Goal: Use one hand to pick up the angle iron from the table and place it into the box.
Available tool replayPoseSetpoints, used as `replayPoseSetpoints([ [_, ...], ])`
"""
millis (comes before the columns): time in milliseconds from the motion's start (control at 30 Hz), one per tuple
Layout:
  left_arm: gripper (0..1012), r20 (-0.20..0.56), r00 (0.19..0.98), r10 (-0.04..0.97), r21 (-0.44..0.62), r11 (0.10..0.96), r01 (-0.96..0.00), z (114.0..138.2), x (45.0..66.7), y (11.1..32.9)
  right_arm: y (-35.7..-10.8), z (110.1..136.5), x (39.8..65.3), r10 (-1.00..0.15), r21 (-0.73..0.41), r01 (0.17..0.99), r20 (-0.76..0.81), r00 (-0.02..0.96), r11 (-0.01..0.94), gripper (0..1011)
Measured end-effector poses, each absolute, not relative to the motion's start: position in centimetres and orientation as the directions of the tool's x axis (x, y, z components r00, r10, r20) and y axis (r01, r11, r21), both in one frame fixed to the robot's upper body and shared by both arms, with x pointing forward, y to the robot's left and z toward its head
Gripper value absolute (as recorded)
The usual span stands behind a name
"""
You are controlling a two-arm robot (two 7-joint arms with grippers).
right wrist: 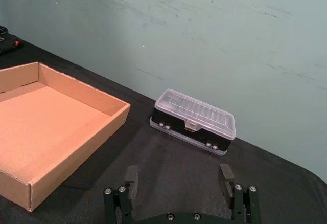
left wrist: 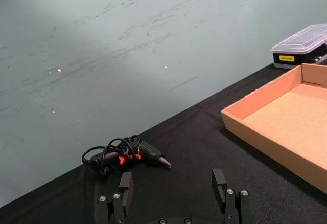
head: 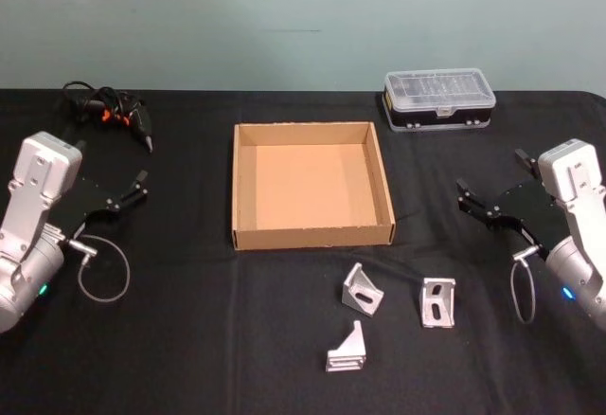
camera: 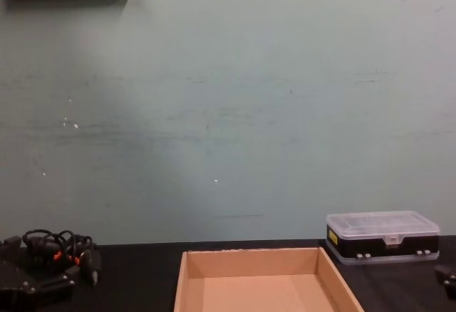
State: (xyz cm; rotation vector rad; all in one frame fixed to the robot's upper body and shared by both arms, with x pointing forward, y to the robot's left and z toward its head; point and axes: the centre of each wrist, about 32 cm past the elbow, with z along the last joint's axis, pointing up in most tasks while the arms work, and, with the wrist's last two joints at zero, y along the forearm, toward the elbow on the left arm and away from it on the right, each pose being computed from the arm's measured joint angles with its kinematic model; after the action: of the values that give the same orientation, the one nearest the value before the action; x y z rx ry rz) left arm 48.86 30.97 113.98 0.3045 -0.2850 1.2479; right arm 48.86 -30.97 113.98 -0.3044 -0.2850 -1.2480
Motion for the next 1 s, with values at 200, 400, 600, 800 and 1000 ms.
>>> replayPoseSetpoints([
  [200,1011,0.374,0.292,0.88,0.07,0.287,-0.955,113.98,48.86,30.96,-30.97,113.98,48.86,-0.88,-0.07,0.955,0.374,0.292,0.287,1003],
  [400,1011,0.374,0.292,0.88,0.07,0.287,-0.955,113.98,48.86,30.97,-30.97,113.98,48.86,-0.88,-0.07,0.955,0.374,0.292,0.287,1003],
  [600,1011,0.374,0.292,0.88,0.07,0.287,-0.955,113.98,48.86,30.97,-30.96,113.98,48.86,-0.88,-0.07,0.955,0.374,0.292,0.287,1003],
  [800,1011,0.374,0.292,0.88,0.07,0.287,-0.955,113.98,48.86,30.97,-30.99,113.99,48.82,-0.881,-0.07,0.955,0.373,0.292,0.288,1003],
  [1000,1011,0.374,0.292,0.88,0.07,0.287,-0.955,113.98,48.86,30.97,-31.2,114.76,48.09,-0.877,-0.06,0.944,0.356,0.323,0.324,1003],
])
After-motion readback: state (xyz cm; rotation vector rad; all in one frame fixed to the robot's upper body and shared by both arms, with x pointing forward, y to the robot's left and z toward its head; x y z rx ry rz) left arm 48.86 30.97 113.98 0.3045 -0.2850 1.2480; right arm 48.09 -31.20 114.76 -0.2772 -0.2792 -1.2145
